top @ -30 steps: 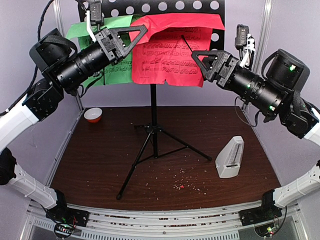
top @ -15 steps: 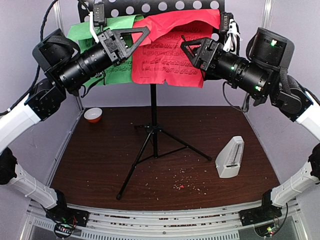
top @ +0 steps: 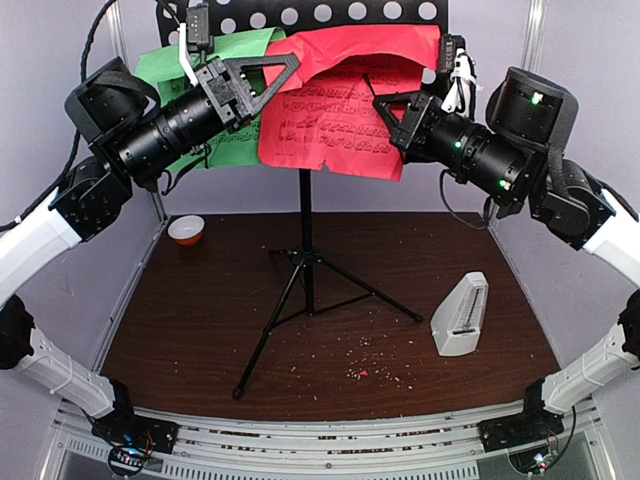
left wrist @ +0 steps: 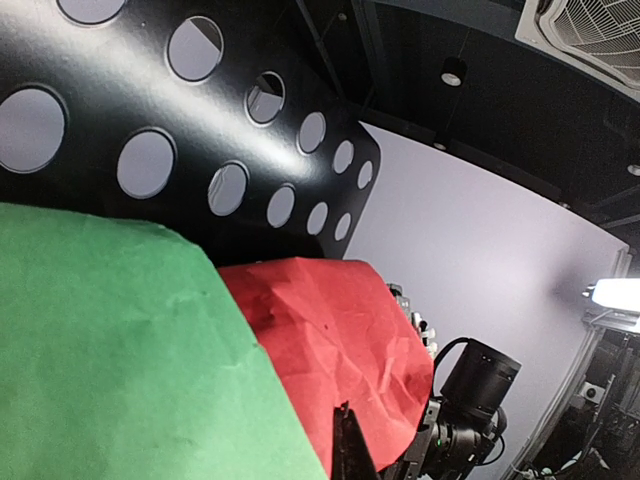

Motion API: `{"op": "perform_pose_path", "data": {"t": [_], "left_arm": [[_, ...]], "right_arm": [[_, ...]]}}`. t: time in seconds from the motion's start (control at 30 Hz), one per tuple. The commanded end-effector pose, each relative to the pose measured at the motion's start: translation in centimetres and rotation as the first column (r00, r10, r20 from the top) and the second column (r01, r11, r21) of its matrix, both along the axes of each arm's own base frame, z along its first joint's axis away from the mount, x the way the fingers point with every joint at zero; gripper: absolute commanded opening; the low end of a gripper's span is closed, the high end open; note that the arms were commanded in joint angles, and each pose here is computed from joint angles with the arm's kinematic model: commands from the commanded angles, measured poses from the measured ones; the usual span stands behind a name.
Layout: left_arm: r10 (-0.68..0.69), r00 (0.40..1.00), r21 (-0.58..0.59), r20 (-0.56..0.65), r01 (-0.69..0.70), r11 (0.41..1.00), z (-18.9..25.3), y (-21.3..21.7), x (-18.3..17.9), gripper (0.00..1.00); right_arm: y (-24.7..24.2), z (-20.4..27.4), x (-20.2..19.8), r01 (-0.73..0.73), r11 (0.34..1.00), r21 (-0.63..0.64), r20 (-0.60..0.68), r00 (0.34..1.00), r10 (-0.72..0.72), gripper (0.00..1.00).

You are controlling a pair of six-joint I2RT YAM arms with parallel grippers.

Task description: Pack up the instrument practice props

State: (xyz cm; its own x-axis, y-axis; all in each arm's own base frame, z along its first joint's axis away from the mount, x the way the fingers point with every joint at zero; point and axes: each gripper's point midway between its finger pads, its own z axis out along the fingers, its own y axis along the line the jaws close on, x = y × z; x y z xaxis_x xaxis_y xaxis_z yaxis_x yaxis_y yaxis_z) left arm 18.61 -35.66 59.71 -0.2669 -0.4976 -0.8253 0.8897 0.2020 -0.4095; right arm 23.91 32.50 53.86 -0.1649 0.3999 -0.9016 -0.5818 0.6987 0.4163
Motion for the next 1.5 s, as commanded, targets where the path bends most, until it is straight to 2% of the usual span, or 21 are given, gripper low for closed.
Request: {"op": "perform_pose_path", "data": {"t": [0.0, 0.3, 0.47, 0.6, 0.87, 1.1, 1.4, 1.43, 1.47], "left_arm": [[-0.001, 0.999, -0.068, 0.039, 0.003, 0.998, 2.5, 1.1, -0.5, 0.0], [0.036, 0.999, -0.082, 0.026, -0.034, 0.996, 2.7, 1.7, 0.2, 0.0], [0.043, 0.999, -0.083, 0.027, -0.04, 0.996, 2.9, 2.1, 0.2, 0.0], [0.024, 0.999, -0.042, 0.039, -0.023, 0.999, 2.2, 2.4, -0.3, 0.0], [0.0, 1.0, 0.094, 0.006, -0.001, 0.996, -2.3, 5.1, -2.2, 0.0], [0.012, 1.0, 0.15, -0.021, -0.009, 0.989, -3.8, 7.4, -3.5, 0.0], [-0.031, 0.999, 0.224, 0.022, 0.026, 0.974, -4.5, 8.5, -5.4, 0.0], [-0.051, 0.998, 0.237, 0.03, 0.043, 0.971, -4.7, 8.4, -5.8, 0.0], [-0.067, 0.997, 0.253, 0.032, 0.056, 0.966, -5.0, 8.3, -6.1, 0.0]], "right_arm": [[-0.6, 0.4, -0.7, -0.027, 1.0, 0.011, 0.06, 0.998, 0.026, 0.0], [-0.8, 0.3, -1.8, -0.087, 0.996, 0.02, 0.172, 0.982, 0.082, 0.0], [-1.2, -0.1, -1.5, -0.088, 0.995, 0.04, 0.175, 0.981, 0.08, 0.0], [-1.3, -0.2, -1.0, -0.083, 0.995, 0.054, 0.161, 0.984, 0.074, 0.0], [-1.5, -0.8, 0.0, -0.059, 0.995, 0.076, 0.135, 0.99, 0.048, 0.0], [-1.4, -1.4, 0.6, -0.058, 0.995, 0.087, 0.118, 0.992, 0.047, 0.0], [-1.7, -1.8, 1.3, -0.039, 0.994, 0.103, 0.086, 0.996, 0.03, 0.0], [-1.7, -1.9, 1.4, -0.038, 0.994, 0.104, 0.083, 0.996, 0.03, 0.0], [-1.7, -1.9, 1.3, -0.043, 0.994, 0.102, 0.083, 0.996, 0.035, 0.06]]}}
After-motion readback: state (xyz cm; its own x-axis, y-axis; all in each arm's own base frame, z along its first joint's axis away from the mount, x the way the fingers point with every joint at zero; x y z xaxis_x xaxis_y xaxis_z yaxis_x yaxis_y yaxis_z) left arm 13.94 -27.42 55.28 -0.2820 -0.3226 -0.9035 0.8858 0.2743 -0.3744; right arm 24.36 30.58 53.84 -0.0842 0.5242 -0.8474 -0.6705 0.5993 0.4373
